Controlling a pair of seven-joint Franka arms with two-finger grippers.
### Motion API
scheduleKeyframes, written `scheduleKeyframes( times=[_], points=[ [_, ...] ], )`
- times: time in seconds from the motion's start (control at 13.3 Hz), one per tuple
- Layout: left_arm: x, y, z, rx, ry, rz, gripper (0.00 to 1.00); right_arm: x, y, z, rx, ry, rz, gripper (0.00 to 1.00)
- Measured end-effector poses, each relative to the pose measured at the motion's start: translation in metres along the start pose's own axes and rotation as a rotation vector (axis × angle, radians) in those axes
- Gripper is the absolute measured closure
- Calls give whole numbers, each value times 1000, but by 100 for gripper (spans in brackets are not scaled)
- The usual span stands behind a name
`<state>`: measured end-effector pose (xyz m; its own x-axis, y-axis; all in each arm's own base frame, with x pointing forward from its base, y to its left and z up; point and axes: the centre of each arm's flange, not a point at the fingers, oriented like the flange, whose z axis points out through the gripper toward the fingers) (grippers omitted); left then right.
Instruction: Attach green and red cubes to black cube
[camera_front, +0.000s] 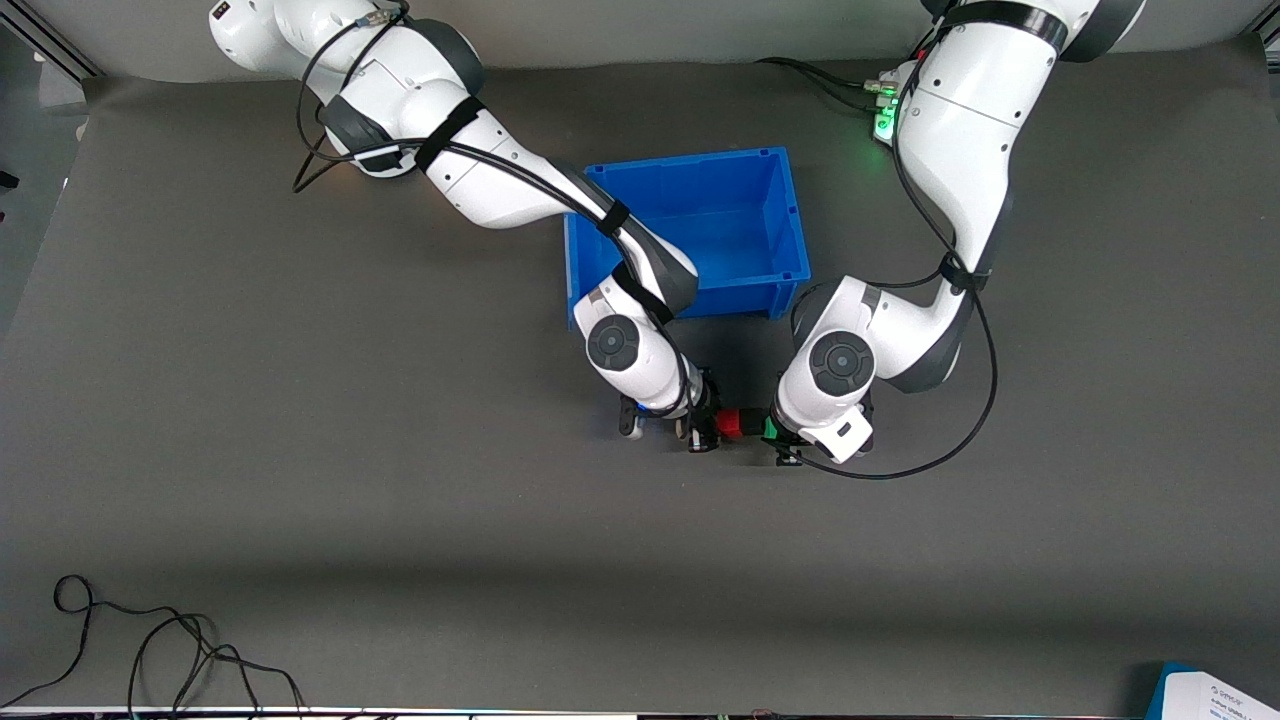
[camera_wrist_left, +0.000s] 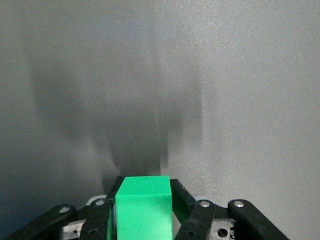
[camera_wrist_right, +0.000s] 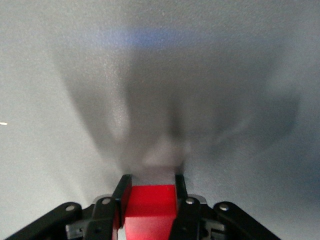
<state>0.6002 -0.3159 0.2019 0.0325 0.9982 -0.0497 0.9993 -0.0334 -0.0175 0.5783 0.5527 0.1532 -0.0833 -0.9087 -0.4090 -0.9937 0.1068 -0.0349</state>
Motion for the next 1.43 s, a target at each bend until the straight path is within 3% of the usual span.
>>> scheduleKeyframes(
  times=[0.15,0.3,0.38,0.68,0.9,1.13,1.28,1.43],
  points=[
    [0,0,0,0,0,1,61,0,0,0,0,0,0,61],
    [-1,0,0,0,1,2,61,1,-1,1,1,2,0,48],
    [-1,0,0,0,1,2,61,2,0,2,0,4,1,36],
    [0,-1,2,3,2,2,61,3,0,3,-1,5,1,24],
    [0,-2,10,12,6,2,61,5,-1,4,-1,7,3,0],
    [1,-3,16,14,9,5,61,9,-10,-2,-9,14,13,0],
    [0,-3,18,14,11,8,49,5,-16,-15,-18,19,13,0],
    [-3,-4,18,13,10,12,20,1,-25,-35,-29,33,10,0]
  ],
)
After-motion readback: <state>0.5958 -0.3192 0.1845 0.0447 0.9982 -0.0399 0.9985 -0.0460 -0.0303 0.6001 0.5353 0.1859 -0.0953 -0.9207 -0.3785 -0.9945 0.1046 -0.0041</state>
